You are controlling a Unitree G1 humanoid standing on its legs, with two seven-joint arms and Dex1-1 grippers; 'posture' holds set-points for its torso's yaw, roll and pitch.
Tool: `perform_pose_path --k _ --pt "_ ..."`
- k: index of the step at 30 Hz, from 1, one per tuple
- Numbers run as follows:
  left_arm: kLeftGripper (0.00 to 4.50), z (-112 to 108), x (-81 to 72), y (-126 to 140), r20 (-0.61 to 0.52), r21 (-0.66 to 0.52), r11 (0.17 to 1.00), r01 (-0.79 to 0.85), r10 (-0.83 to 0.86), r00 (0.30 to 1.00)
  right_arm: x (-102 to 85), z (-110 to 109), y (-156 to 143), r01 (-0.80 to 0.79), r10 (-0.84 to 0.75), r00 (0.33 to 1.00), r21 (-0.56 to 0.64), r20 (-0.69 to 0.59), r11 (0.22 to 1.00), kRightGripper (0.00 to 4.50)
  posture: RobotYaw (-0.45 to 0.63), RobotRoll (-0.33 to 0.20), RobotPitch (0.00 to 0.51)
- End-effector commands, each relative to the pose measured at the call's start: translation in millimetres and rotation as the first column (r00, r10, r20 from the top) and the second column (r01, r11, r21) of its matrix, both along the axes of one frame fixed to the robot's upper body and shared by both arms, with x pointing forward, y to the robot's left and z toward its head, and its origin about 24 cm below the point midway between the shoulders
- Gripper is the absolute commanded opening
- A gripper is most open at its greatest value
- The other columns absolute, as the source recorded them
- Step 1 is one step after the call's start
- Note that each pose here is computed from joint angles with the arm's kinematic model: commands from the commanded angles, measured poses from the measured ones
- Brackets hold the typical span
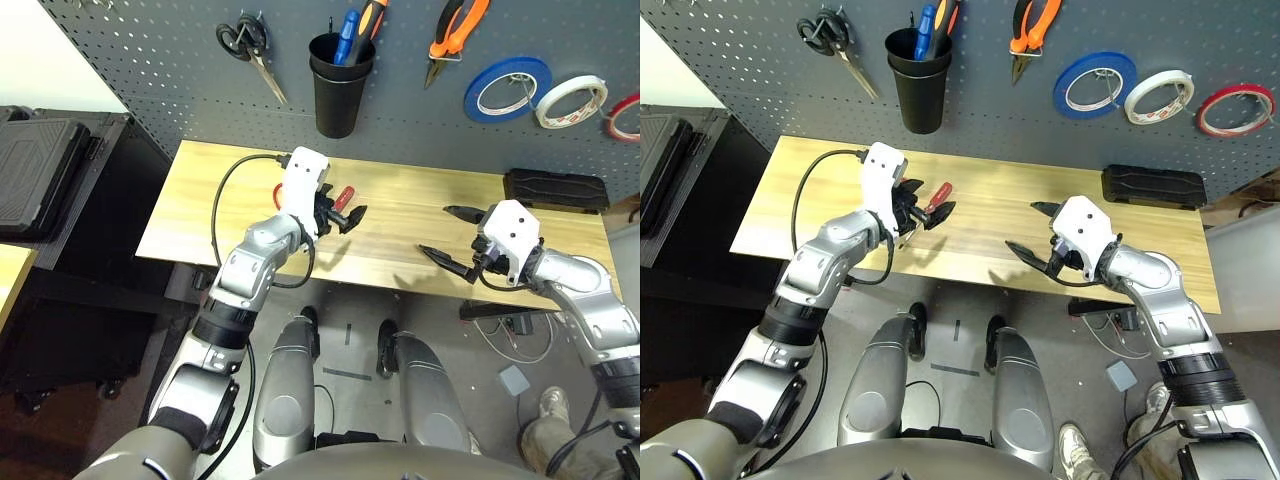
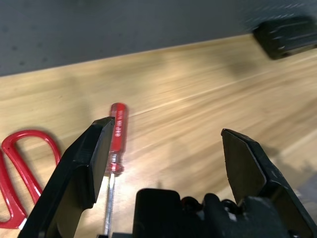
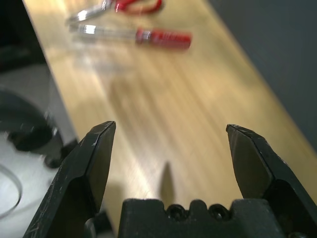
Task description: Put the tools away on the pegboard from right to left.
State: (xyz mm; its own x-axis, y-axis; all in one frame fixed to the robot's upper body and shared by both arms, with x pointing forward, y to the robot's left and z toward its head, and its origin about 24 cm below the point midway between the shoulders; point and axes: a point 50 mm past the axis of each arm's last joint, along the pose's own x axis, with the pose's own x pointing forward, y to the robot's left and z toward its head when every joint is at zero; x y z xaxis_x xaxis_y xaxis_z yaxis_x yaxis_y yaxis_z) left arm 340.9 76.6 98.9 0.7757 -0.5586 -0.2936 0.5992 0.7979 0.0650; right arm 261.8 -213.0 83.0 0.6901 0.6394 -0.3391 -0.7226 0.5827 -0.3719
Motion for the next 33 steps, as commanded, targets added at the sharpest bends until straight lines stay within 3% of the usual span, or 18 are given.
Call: perform_pose_path --k 1,12,19,32,33 --pt "4.50 -18.4 9.1 -1.8 -0.040 0.042 0.998 -0.040 0.042 0.998 -7.4 -11.2 -0.1 0.005 -0.008 0.999 -0.051 -0.050 0.999 4.48 0.11 0.000 0.316" --pt "4.50 -42.1 32.7 -9.4 -0.113 0.063 0.994 -0.094 0.101 0.988 -15.9 -11.8 1.7 0.024 -0.026 0.999 -0.077 -0.033 0.997 4.48 0.05 0.000 0.309" --pt "4.50 -62.5 27.9 -13.2 -0.160 0.126 0.988 -0.094 0.114 0.981 -20.1 -5.2 2.6 0.045 -0.046 0.999 -0.075 -0.009 0.996 4.48 0.00 0.000 0.296" --pt "4.50 -77.7 21.5 -10.7 -0.224 0.154 0.976 -0.153 0.185 0.957 -19.4 6.1 0.2 0.046 -0.045 0.999 -0.081 0.015 0.996 4.48 -0.02 0.000 0.272" --pt "4.32 -80.7 19.9 -9.8 -0.229 0.165 0.974 -0.154 0.190 0.955 -18.6 8.2 0.5 0.043 -0.042 0.999 -0.079 0.021 0.996 4.50 -0.02 0.000 0.272"
